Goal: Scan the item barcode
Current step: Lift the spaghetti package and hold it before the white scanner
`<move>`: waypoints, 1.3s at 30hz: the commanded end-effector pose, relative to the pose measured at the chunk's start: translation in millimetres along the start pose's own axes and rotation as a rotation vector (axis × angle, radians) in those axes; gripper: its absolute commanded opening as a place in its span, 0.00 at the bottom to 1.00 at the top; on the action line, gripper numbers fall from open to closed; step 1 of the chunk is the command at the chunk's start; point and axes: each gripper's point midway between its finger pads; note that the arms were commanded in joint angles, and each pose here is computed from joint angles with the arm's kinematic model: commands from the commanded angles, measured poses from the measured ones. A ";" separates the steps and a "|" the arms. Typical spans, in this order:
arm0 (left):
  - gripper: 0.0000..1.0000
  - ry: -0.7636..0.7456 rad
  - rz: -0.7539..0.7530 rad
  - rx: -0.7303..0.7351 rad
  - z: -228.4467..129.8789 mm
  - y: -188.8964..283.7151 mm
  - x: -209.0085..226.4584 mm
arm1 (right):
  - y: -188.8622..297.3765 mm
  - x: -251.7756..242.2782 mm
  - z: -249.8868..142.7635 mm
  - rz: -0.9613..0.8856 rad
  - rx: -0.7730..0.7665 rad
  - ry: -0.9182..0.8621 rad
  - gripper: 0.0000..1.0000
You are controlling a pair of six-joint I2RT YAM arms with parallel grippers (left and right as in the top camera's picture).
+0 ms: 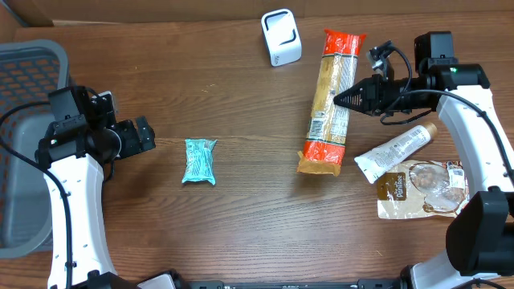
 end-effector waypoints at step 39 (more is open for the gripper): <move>1.00 -0.021 -0.006 -0.011 3.0 1.6 -1.5 | -107.6 58.9 220.5 -1.251 -0.829 1.444 0.04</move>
Point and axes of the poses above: each gripper's point midway between its finger pads, its own y axis back along the fingers, its own x axis along the line the jaws close on, z = x × y, and after that the axes turned 8 degrees about -y, right-handed
